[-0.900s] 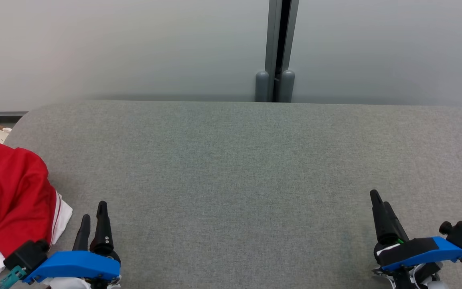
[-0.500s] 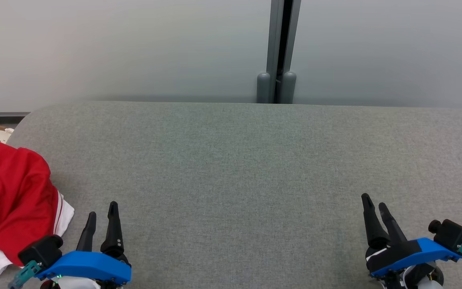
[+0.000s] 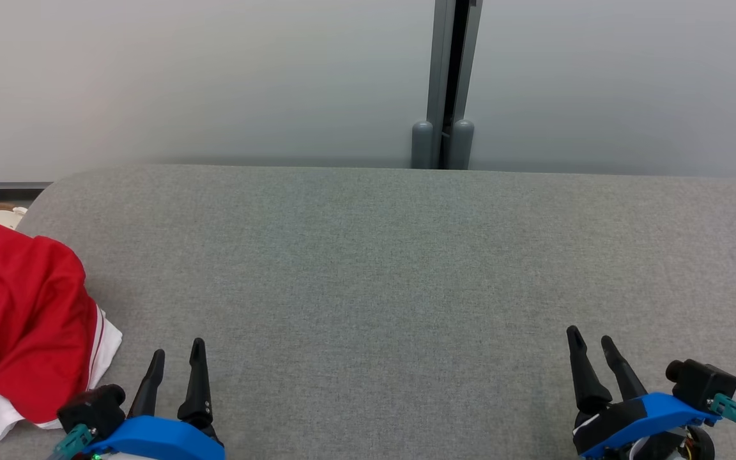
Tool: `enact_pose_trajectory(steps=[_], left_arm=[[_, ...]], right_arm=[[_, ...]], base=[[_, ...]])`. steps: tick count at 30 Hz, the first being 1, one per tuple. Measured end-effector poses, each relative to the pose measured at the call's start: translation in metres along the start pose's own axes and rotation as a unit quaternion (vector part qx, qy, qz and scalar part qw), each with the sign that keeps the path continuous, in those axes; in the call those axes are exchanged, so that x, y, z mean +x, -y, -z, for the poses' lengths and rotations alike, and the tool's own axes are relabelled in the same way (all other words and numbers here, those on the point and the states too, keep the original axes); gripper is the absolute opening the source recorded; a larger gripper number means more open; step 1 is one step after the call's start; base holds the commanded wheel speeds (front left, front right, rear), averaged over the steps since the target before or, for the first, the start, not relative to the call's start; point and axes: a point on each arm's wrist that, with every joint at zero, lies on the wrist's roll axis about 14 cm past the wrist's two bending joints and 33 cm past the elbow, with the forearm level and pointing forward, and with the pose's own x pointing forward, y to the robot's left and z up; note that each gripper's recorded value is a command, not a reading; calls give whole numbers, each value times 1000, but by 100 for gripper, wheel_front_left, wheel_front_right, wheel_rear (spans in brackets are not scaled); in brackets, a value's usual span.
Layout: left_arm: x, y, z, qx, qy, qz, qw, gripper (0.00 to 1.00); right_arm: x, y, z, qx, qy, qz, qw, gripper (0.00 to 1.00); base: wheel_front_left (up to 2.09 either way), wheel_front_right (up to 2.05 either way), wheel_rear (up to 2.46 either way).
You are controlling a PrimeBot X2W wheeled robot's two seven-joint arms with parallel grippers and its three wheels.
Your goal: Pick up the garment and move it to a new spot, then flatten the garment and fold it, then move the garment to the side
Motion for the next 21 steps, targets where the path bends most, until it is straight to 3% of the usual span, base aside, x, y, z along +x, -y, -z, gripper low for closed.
enact_pose_trajectory(steps=[21], left_arm=[[-1,0,1,94,5,9,996,100]], right_arm=[[2,2,3,-101,0,-7,995,100]], base=[[0,0,0]])
